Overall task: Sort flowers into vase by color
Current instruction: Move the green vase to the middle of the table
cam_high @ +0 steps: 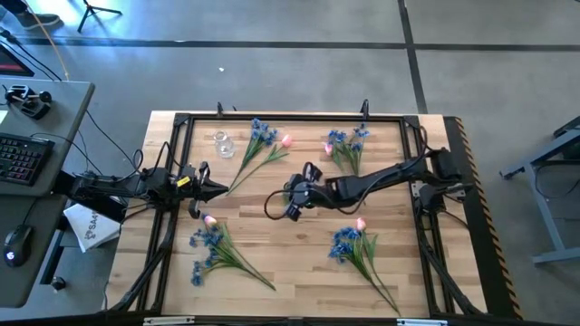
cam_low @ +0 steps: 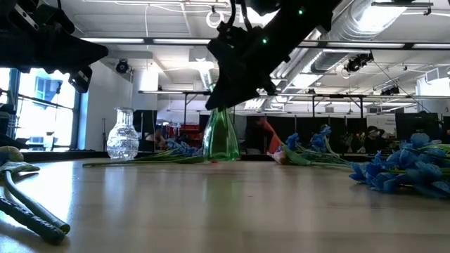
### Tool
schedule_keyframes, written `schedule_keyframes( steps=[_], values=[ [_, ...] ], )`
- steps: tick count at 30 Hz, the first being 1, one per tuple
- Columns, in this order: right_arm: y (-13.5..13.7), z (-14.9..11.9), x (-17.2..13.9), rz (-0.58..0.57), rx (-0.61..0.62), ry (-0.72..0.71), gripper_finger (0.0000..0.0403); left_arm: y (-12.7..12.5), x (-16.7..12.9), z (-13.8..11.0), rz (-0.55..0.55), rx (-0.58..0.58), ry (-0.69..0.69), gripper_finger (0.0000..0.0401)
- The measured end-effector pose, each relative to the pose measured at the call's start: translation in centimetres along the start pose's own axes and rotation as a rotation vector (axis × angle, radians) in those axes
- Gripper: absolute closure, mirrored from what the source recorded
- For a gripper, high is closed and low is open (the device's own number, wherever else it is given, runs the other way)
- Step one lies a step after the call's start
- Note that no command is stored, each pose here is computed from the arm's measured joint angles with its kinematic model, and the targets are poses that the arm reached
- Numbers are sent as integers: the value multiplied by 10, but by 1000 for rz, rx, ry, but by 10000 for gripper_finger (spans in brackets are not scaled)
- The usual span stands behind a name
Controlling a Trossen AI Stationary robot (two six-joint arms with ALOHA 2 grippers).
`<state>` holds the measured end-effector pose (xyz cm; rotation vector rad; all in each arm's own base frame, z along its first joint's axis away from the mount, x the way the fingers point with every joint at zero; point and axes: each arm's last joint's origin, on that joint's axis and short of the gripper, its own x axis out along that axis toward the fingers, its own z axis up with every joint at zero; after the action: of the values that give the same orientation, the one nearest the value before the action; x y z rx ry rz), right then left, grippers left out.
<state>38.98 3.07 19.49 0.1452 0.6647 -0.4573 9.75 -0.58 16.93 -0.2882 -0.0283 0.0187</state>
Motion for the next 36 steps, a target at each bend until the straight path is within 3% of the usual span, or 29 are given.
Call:
schedule_keyframes(
  steps=[7,15,30,36],
  values=[
    [-9,0,3,-41,11,22,314,0,0,0,0,0,0,401],
    [-11,1,4,-46,12,22,269,0,0,0,-1,0,0,401],
    [-11,-1,4,-42,25,47,259,0,0,0,-1,0,0,401],
    [-12,-2,4,-44,12,53,216,0,0,0,-1,0,0,401]
  ],
)
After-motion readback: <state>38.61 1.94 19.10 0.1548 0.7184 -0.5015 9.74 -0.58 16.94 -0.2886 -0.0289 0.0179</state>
